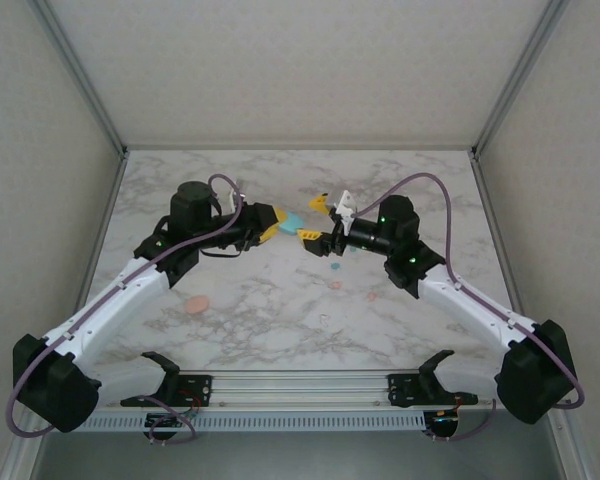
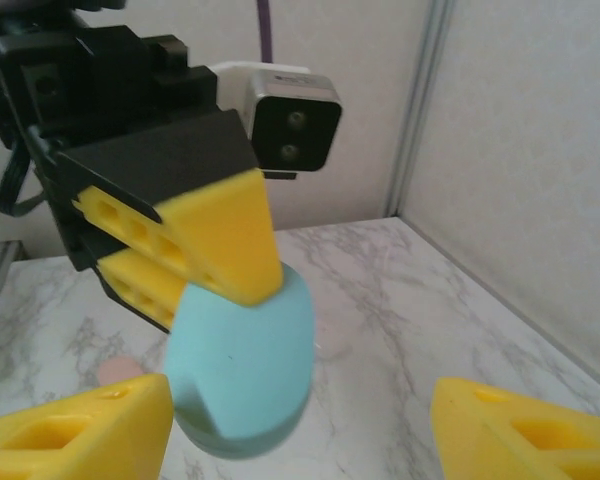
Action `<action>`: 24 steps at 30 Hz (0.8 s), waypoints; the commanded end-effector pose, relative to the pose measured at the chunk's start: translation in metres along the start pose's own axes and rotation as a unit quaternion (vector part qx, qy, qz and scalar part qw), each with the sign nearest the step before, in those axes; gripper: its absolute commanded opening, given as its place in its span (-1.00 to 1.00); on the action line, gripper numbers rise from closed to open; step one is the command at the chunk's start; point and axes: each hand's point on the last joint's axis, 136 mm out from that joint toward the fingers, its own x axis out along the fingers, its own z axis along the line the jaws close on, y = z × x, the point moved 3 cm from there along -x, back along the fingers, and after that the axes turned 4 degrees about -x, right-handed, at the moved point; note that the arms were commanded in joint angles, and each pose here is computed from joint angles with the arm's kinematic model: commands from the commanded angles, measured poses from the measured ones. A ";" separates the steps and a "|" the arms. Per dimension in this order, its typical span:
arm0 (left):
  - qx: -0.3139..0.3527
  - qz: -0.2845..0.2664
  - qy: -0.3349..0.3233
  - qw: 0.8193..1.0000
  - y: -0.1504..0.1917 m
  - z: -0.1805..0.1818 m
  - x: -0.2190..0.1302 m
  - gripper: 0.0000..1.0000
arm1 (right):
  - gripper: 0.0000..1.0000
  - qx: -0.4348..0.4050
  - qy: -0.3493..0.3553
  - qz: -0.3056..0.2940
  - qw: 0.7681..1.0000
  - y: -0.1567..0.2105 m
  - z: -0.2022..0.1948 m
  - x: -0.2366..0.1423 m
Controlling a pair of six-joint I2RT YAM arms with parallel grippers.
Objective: Insert wireless bluetooth earbuds into charging case
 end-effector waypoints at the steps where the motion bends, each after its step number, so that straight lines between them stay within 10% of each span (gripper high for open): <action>1: 0.018 -0.010 0.030 0.999 0.002 -0.020 -0.006 -0.71 | 0.36 -0.008 -0.035 -0.025 0.999 -0.017 0.006 0.006; 24: 0.036 -0.005 0.044 0.998 0.007 -0.030 -0.012 -0.68 | -0.02 -0.006 -0.036 -0.012 0.999 -0.014 0.008 0.015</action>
